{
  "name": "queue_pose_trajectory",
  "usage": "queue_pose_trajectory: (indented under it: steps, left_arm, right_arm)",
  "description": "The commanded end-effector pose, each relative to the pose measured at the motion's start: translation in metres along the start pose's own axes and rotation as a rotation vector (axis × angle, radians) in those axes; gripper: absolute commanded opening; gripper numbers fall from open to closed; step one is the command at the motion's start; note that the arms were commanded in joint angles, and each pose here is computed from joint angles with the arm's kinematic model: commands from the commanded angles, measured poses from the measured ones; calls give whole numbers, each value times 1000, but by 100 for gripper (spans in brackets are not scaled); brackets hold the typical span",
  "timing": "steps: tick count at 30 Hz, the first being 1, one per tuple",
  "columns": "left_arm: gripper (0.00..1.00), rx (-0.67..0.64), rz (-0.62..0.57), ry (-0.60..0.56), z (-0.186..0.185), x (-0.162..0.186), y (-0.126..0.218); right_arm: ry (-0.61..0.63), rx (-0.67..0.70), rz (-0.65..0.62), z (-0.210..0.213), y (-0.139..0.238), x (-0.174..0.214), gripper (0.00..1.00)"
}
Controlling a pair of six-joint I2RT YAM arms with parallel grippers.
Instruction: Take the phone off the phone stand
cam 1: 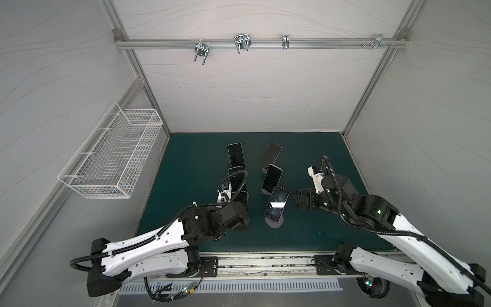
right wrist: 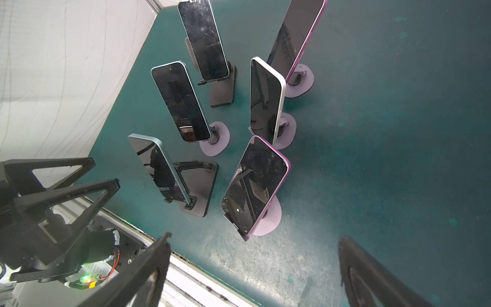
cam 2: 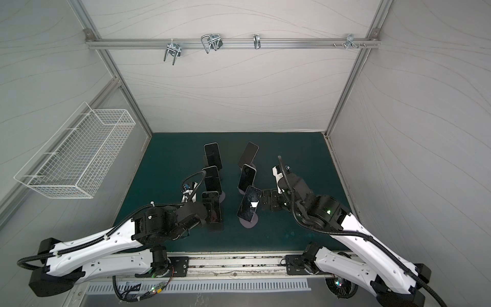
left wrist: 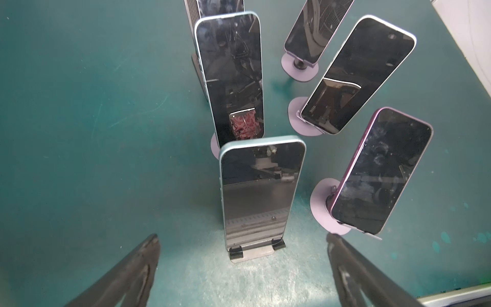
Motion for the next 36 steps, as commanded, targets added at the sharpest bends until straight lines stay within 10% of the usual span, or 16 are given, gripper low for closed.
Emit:
queue_pose_trajectory:
  steps: [1, 36]
  left_arm:
    - [99, -21, -15, -19, -5, -6, -1]
    - [99, -80, 23, -62, -27, -11, -21]
  right_arm:
    - [-16, -35, -9, 6, -5, -2, 97]
    - [-3, -47, 17, 9, -21, -3, 91]
Point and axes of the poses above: each gripper's point midway between its finger pads, its own y axis back along the fingers, its own z axis along the line the jaws close on, x = y × z, the point moved 9 cm from there along y, back along the fingers, and after that the axes turned 14 degrees about -y, right-handed, at the moved point
